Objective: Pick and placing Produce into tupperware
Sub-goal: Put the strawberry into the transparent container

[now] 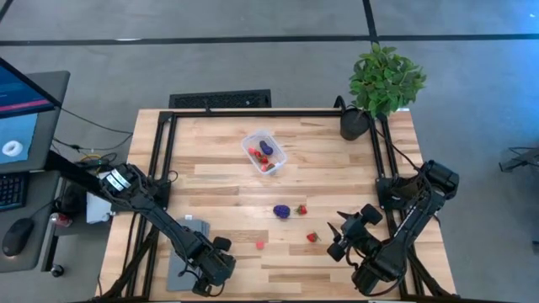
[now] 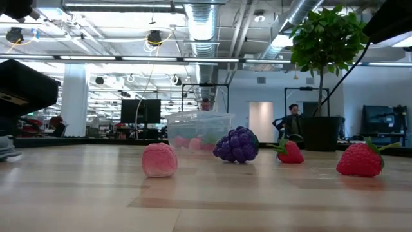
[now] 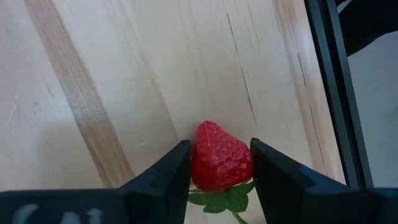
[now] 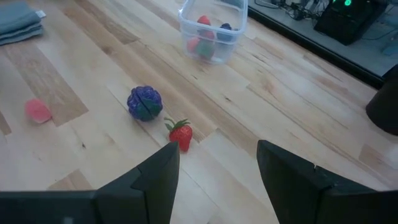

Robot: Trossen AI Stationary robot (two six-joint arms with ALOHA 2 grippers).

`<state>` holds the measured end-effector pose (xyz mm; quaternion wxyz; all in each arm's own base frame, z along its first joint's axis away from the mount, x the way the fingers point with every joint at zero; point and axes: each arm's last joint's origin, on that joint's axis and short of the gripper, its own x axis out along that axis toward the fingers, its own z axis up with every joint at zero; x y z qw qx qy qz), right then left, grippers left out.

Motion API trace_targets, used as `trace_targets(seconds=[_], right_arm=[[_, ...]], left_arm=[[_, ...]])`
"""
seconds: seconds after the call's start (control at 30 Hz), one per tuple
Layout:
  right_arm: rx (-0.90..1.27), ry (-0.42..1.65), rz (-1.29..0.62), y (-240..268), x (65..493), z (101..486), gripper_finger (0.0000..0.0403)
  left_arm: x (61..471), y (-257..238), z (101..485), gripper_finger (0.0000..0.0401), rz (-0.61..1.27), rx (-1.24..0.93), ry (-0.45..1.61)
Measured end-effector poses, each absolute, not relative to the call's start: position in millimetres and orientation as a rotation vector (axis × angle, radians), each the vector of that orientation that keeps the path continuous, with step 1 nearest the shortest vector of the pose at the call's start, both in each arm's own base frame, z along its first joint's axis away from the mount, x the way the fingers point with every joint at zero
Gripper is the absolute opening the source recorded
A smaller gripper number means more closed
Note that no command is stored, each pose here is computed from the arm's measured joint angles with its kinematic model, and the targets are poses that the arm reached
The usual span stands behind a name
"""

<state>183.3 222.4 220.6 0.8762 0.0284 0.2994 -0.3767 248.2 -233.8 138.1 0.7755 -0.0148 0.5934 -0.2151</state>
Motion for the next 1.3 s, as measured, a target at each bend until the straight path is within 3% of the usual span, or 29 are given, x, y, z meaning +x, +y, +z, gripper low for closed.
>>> trace_targets(seconds=[0.5, 1.3], right_arm=[[0.064, 0.629, -0.785, 223.0, 182.9, 220.2, 0.024], [0.103, 0.633, -0.771, 227.1, 181.6, 219.0, 0.024]], left_arm=[[264.8, -193.2, 158.6, 0.0148, -0.371, -0.012, 1.288], [281.8, -54.4, 256.4, 0.0148, 0.058, 0.088, 0.902]])
